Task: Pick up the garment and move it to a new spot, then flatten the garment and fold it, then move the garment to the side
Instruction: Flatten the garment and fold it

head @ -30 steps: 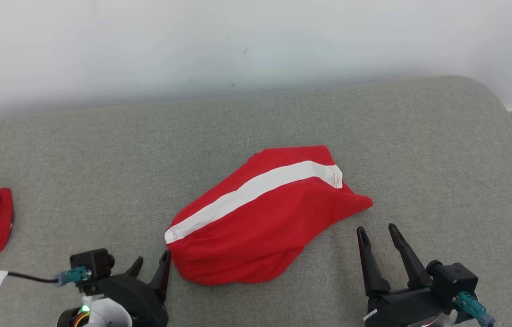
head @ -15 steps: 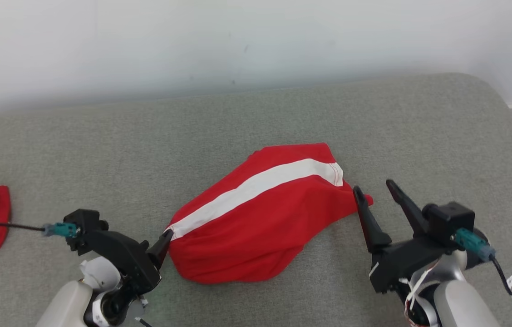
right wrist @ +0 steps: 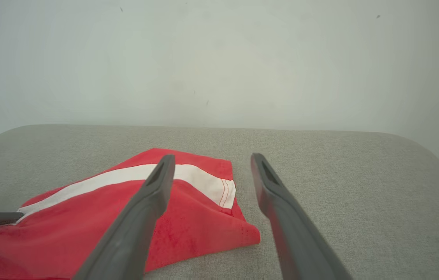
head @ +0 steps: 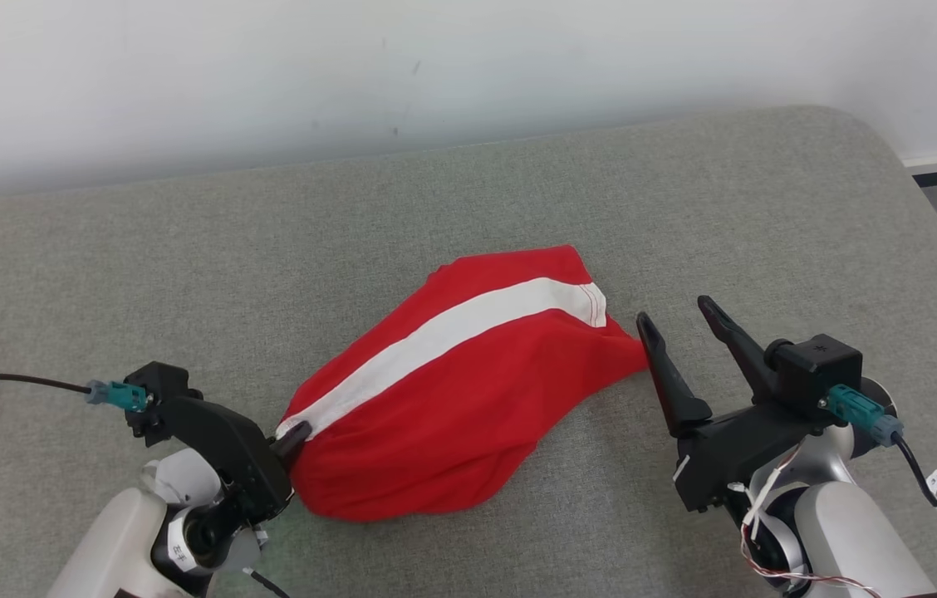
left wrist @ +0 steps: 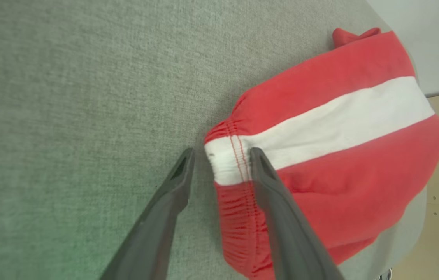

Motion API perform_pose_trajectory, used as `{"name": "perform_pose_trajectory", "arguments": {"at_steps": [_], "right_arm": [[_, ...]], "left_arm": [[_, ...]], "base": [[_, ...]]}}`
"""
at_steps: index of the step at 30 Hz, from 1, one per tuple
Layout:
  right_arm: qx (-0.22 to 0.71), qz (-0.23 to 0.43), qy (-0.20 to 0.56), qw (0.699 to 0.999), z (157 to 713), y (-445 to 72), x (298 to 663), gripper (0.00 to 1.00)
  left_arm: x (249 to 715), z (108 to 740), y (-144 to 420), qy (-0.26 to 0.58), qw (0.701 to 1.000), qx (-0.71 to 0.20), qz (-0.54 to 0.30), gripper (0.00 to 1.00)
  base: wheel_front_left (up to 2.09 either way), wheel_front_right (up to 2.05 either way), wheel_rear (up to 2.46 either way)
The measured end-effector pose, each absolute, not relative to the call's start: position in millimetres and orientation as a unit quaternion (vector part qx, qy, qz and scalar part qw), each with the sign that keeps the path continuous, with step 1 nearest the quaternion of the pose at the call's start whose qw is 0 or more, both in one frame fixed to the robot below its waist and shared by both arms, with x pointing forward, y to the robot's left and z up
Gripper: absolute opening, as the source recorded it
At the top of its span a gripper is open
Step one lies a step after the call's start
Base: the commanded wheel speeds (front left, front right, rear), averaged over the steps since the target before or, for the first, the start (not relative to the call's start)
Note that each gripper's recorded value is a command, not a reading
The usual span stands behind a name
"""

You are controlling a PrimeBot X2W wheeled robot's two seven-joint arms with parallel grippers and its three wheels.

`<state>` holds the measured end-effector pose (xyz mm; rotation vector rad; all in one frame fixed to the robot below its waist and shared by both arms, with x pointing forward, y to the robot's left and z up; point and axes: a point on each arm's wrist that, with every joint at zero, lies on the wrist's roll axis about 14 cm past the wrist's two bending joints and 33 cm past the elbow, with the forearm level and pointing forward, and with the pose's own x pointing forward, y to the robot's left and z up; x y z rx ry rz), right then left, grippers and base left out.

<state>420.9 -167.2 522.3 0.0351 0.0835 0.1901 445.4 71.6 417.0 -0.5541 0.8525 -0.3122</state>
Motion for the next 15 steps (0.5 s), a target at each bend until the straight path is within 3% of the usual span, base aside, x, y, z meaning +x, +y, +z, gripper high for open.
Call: {"name": "perform_pose_trajectory", "arguments": {"at_steps": [1, 3, 5, 10, 15], "right_arm": [[0.016, 0.095, 0.042, 0.994, 522, -168, 421, 1.00], [0.014, 0.094, 0.042, 0.995, 522, -169, 422, 1.00], [0.013, 0.095, 0.043, 0.994, 522, -169, 422, 1.00], [0.000, 0.102, 0.055, 0.993, 525, -168, 434, 1.00], [0.026, 0.103, 0.135, 0.985, 506, -169, 454, 1.00]], "left_arm": [[445, 416, 73, 0.407, 0.863, -0.262, -0.146, 0.49], [446, 417, 74, 0.405, 0.864, -0.260, -0.145, 0.34], [446, 417, 74, 0.402, 0.867, -0.258, -0.145, 0.00], [449, 419, 75, 0.387, 0.874, -0.256, -0.146, 0.00], [450, 419, 67, 0.381, 0.874, -0.258, -0.157, 0.00]], "base": [[0.00, 0.00, 0.00], [0.00, 0.00, 0.00], [0.00, 0.00, 0.00], [0.00, 0.00, 0.00], [0.00, 0.00, 0.00]]}}
